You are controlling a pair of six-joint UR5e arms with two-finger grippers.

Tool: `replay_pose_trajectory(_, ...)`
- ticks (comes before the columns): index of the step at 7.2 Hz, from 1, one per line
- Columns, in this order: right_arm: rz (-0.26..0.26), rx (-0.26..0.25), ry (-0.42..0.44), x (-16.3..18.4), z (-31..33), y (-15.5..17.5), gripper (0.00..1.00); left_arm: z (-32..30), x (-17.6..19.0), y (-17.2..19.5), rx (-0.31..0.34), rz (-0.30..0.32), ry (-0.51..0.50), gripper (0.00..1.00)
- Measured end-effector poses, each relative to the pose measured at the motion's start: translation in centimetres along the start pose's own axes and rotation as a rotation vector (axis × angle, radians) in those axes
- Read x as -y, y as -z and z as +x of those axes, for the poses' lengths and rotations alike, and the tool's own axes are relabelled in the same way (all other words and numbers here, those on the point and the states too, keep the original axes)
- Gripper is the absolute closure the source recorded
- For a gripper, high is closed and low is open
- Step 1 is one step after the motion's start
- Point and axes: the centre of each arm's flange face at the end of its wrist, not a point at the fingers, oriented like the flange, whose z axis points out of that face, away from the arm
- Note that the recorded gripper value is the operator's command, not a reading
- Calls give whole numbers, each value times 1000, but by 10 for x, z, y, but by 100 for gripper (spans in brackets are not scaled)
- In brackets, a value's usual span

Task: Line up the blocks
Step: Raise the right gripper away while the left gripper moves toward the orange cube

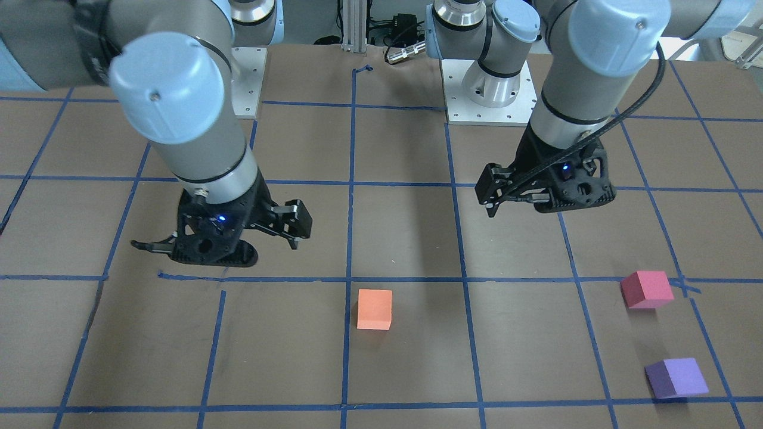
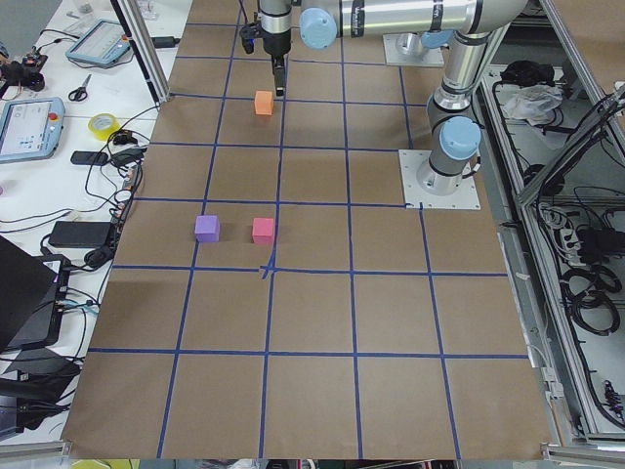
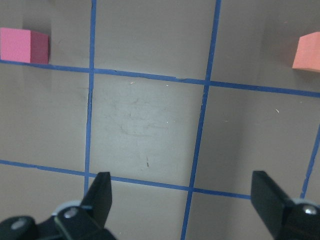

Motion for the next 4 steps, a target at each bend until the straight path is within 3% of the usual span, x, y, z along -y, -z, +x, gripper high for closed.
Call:
replay_pose_trajectory(2, -50, -49, 19, -32, 36, 40, 0, 33, 17, -57, -16, 18, -84, 0)
replay_pose_trajectory(4, -57, -66, 88, -62, 46, 62, 0, 53, 40, -94, -28, 70, -142, 0)
